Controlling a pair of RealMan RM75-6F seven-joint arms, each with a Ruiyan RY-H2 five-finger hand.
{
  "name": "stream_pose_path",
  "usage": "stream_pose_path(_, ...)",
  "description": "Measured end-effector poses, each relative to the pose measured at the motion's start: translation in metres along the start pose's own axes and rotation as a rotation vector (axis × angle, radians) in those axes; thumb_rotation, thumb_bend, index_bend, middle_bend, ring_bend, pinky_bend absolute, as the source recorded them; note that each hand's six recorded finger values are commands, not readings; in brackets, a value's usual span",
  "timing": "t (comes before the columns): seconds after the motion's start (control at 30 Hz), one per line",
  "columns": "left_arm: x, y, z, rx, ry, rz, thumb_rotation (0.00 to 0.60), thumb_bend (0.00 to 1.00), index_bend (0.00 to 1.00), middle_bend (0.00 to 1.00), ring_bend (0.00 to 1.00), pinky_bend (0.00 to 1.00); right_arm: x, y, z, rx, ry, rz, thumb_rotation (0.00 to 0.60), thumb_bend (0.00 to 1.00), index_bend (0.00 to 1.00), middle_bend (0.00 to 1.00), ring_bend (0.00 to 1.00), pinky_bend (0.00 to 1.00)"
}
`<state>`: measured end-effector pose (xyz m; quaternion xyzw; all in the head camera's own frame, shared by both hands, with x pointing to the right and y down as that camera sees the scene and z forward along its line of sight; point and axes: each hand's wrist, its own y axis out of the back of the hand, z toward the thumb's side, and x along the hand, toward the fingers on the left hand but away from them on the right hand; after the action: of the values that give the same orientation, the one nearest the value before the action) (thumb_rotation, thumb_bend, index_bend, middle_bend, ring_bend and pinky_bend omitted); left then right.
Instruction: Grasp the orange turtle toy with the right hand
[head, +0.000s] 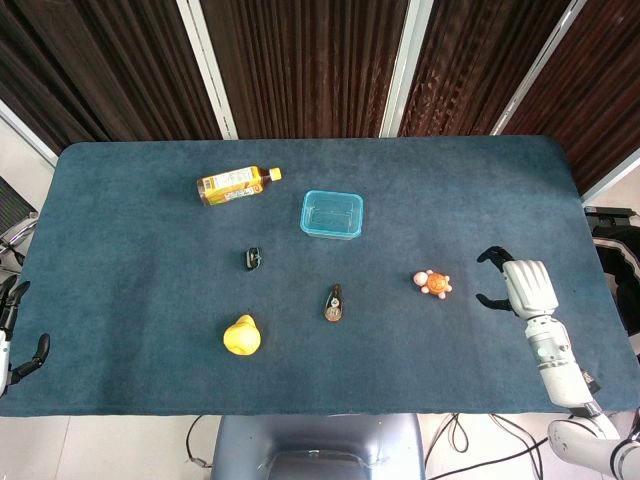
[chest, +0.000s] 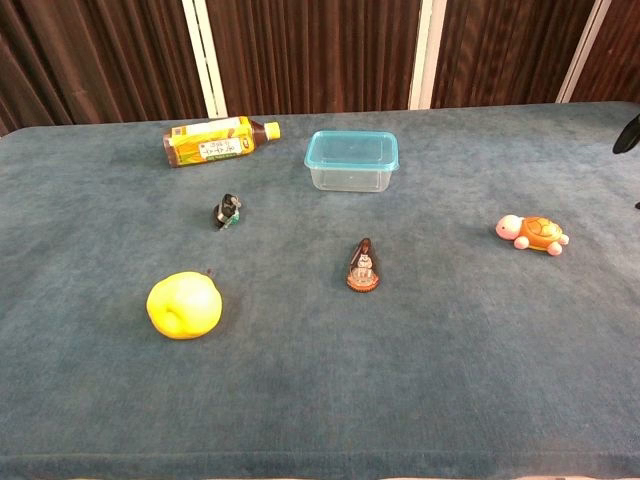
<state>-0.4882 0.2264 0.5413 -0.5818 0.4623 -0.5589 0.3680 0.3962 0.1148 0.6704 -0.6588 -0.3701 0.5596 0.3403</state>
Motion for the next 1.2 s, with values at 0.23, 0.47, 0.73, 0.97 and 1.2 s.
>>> stream_pose_path(0.23, -0.002, -0.001, 0.002, -0.007, -0.022, -0.026, 0.600, 0.42, 0.10, 0.02, 0.07, 0.34, -0.015, -0.027, 0.009, 0.000, -0.021, 0.062, 0.600, 0.27, 0.45, 0.40, 1.00, 1.00)
stream_pose_path(0.47, -0.008, 0.000, 0.006, -0.019, -0.062, -0.031, 0.600, 0.42, 0.10, 0.03, 0.07, 0.34, -0.027, -0.046, 0.015, 0.020, -0.022, 0.079, 0.600, 0.27, 0.49, 0.40, 1.00, 1.00)
stream_pose_path(0.73, -0.010, 0.004, 0.002, -0.045, -0.059, -0.020, 0.600, 0.42, 0.10, 0.03, 0.07, 0.34, -0.042, -0.064, 0.022, 0.014, -0.022, 0.094, 0.600, 0.27, 0.53, 0.41, 1.00, 1.00)
stream_pose_path(0.97, -0.011, 0.006, -0.001, -0.062, -0.064, -0.023, 0.600, 0.42, 0.10, 0.03, 0.07, 0.34, -0.052, -0.077, 0.032, -0.006, -0.004, 0.088, 0.600, 0.27, 0.55, 0.42, 1.00, 1.00)
stream_pose_path(1.2, -0.013, 0.007, -0.002, -0.069, -0.075, -0.028, 0.600, 0.42, 0.10, 0.03, 0.07, 0.35, -0.060, -0.086, 0.038, -0.023, 0.004, 0.086, 0.600, 0.31, 0.58, 0.44, 1.00, 1.00)
